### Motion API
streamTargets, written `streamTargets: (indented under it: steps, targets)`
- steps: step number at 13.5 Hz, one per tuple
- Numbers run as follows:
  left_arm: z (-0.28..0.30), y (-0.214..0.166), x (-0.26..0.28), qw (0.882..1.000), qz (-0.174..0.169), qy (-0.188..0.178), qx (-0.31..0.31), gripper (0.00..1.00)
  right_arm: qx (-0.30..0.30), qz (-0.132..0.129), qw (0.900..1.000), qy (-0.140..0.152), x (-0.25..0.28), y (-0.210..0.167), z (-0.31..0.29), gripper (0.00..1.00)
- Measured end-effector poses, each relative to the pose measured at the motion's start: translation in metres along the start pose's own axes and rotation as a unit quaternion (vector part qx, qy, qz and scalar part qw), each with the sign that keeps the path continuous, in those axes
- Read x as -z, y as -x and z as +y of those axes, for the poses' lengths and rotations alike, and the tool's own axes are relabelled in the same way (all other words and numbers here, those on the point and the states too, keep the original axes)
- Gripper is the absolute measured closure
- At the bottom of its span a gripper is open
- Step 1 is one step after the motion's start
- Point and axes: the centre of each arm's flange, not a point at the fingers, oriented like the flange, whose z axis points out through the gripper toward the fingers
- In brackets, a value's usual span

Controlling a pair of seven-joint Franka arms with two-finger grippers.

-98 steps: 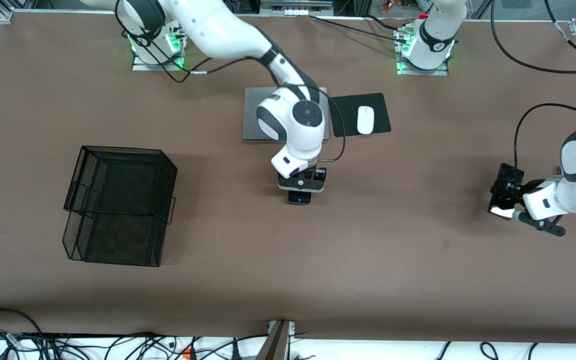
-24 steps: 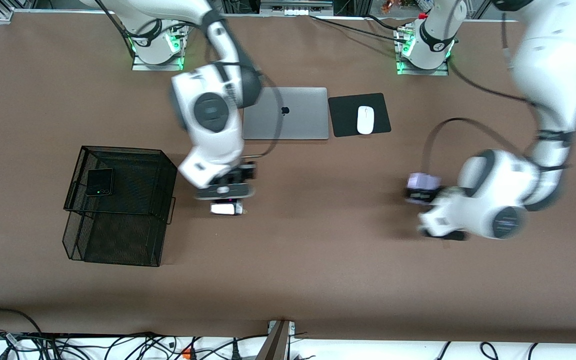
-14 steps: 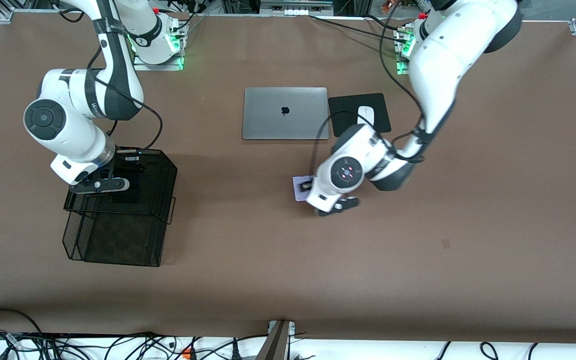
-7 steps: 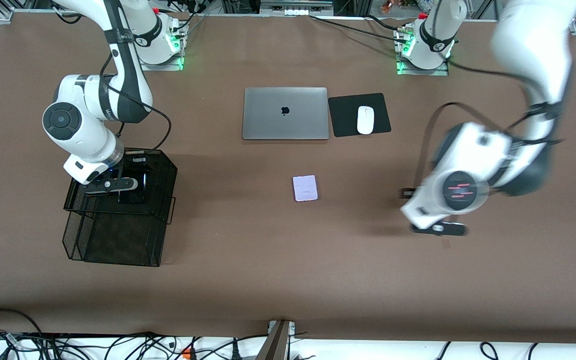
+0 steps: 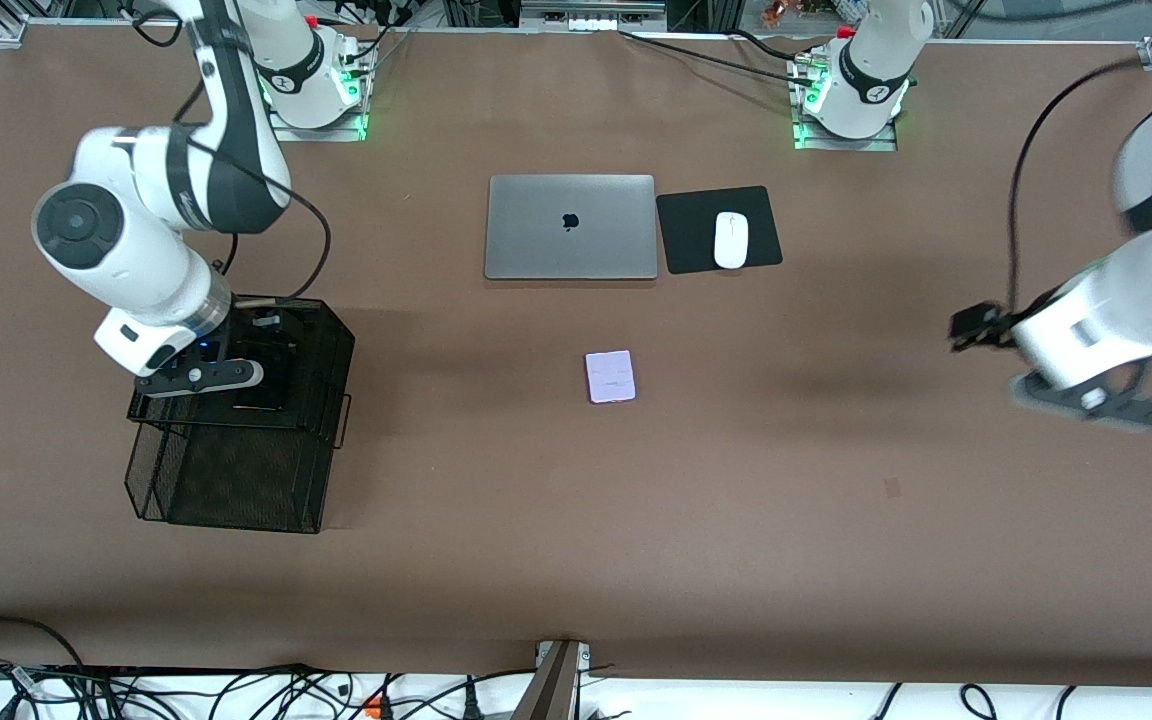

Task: Place phones with both arms
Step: 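Release the tall phone in the basket while the left gripper sets down the white phone, then grasp the white phone with the right gripper and carry it to the basket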

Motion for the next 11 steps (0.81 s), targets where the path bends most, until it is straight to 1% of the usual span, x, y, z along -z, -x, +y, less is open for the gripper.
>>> streamTargets:
  steps: [2, 4, 5, 6, 8, 10, 11]
  targets:
    - [-0.014, 0.023, 0.026, 1.000, 0.013, -0.007, 0.021, 0.00, -0.022, 0.014, 1.000, -0.009, 0.030, -0.006, -0.042, 0.00]
    - [-0.013, 0.033, 0.035, 0.999, 0.021, -0.024, 0.037, 0.00, -0.051, 0.020, 0.998, -0.014, 0.034, -0.005, -0.114, 0.00]
    - [-0.012, 0.037, 0.036, 0.998, 0.027, -0.034, 0.049, 0.00, -0.064, 0.019, 0.998, -0.014, 0.028, -0.003, -0.156, 0.00]
    - [-0.014, 0.044, 0.034, 0.997, 0.024, -0.039, 0.055, 0.00, -0.078, 0.017, 0.997, -0.013, 0.018, 0.000, -0.198, 0.00]
    - [-0.018, 0.065, 0.028, 0.997, 0.020, -0.038, 0.062, 0.00, -0.097, 0.023, 0.995, -0.015, -0.007, 0.005, -0.275, 0.00]
    - [-0.017, 0.084, 0.035, 0.997, 0.029, -0.036, 0.064, 0.00, -0.098, 0.032, 0.994, -0.022, -0.036, 0.011, -0.340, 0.00]
    - [-0.016, 0.089, 0.040, 0.997, 0.033, -0.036, 0.065, 0.00, -0.089, 0.038, 0.995, -0.028, -0.052, 0.014, -0.369, 0.00]
